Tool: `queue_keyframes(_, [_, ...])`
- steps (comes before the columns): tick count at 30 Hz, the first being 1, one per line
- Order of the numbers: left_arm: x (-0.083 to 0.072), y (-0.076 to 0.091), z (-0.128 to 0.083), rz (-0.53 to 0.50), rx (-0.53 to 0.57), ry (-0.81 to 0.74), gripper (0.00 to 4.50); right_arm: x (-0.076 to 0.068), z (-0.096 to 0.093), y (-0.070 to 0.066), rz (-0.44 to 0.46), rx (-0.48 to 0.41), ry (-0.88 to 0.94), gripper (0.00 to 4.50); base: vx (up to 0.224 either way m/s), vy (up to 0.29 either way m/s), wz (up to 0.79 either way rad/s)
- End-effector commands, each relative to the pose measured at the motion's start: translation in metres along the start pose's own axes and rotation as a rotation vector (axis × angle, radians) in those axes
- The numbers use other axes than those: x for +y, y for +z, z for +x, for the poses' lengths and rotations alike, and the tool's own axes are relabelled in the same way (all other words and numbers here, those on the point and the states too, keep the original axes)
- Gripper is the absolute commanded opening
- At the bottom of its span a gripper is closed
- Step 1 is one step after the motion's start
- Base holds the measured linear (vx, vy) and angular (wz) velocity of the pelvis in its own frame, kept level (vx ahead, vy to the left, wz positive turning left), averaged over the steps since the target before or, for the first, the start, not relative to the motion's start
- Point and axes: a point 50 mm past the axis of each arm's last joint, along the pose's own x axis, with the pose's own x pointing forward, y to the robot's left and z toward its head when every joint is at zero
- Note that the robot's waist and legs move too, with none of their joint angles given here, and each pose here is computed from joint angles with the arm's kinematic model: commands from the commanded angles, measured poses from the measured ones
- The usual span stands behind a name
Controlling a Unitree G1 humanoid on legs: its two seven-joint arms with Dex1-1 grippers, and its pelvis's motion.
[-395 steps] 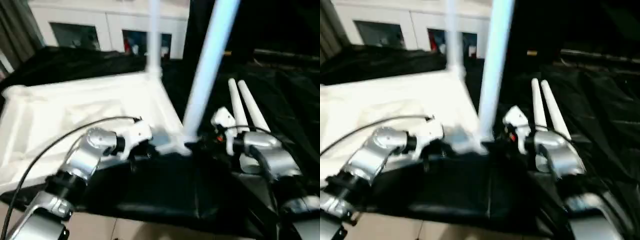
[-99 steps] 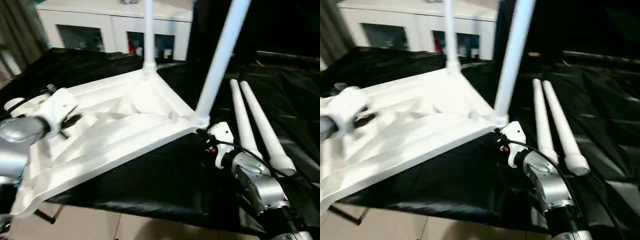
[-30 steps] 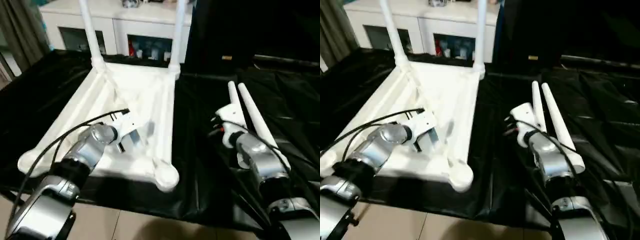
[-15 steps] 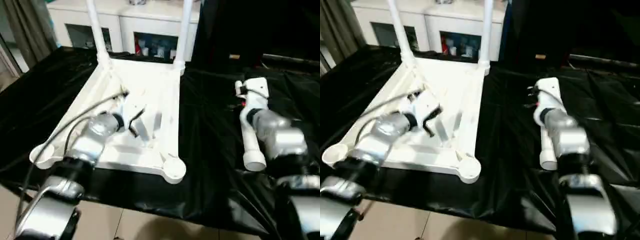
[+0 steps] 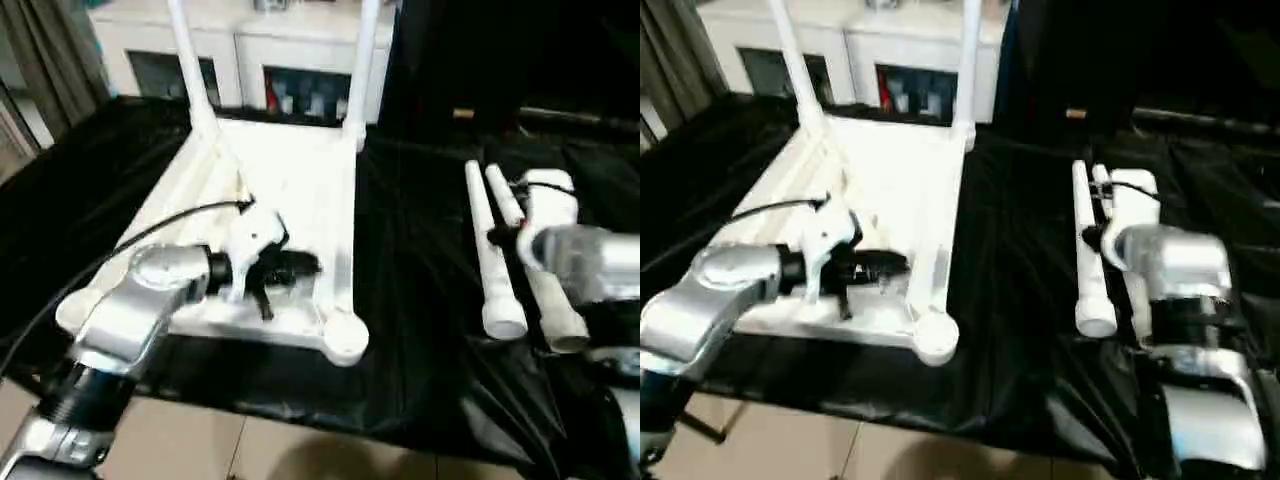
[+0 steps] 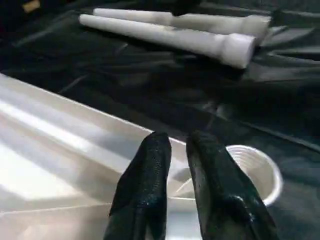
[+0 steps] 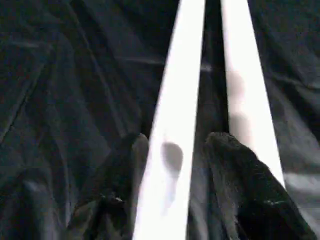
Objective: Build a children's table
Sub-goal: Pick table leg
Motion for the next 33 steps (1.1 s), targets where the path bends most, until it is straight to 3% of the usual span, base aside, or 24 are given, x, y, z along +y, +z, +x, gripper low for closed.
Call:
queue_keyframes(1, [-0.003, 0.005, 0.0, 0.005, -0.011, -0.019, 1.26, -0.005, -0.002, -0.002, 0.02, 0.017, -0.005, 2.5, 0.0, 0.0, 0.0])
queue_keyframes(7, [-0.006, 0.011, -0.001, -0.008, -0.006, -0.032, 1.77, -0.004, -0.004, -0.013, 0.05, 0.085, 0.024, 3.05, 0.0, 0.0, 0.0])
queue_keyframes(12, [-0.005, 0.011, 0.001, 0.025, 0.006, -0.011, 2.22, 0.002, 0.001, -0.032, 0.086, 0.19, 0.084, 3.48, 0.0, 0.0, 0.0])
queue_keyframes(14, [-0.004, 0.012, 0.001, 0.037, 0.006, 0.001, 2.31, 0.005, 0.004, -0.041, 0.115, 0.246, 0.117, 3.52, 0.0, 0.0, 0.0])
queue_keyframes(18, [-0.005, 0.013, 0.002, 0.039, 0.006, -0.002, 2.61, 0.006, 0.007, -0.048, 0.132, 0.277, 0.136, 3.52, 0.0, 0.0, 0.0])
queue_keyframes(27, [-0.006, 0.016, 0.005, 0.047, 0.001, -0.013, 2.62, 0.003, 0.012, -0.054, 0.168, 0.287, 0.133, 2.73, 0.0, 0.0, 0.0])
queue_keyframes(29, [-0.006, 0.015, 0.005, 0.05, 0.005, -0.016, 2.62, 0.003, 0.014, -0.056, 0.173, 0.293, 0.138, 2.37, 0.0, 0.0, 0.0])
queue_keyframes(33, [-0.005, 0.015, 0.005, 0.053, 0.006, -0.018, 2.62, 0.003, 0.017, -0.06, 0.177, 0.296, 0.134, 2.18, 0.0, 0.0, 0.0])
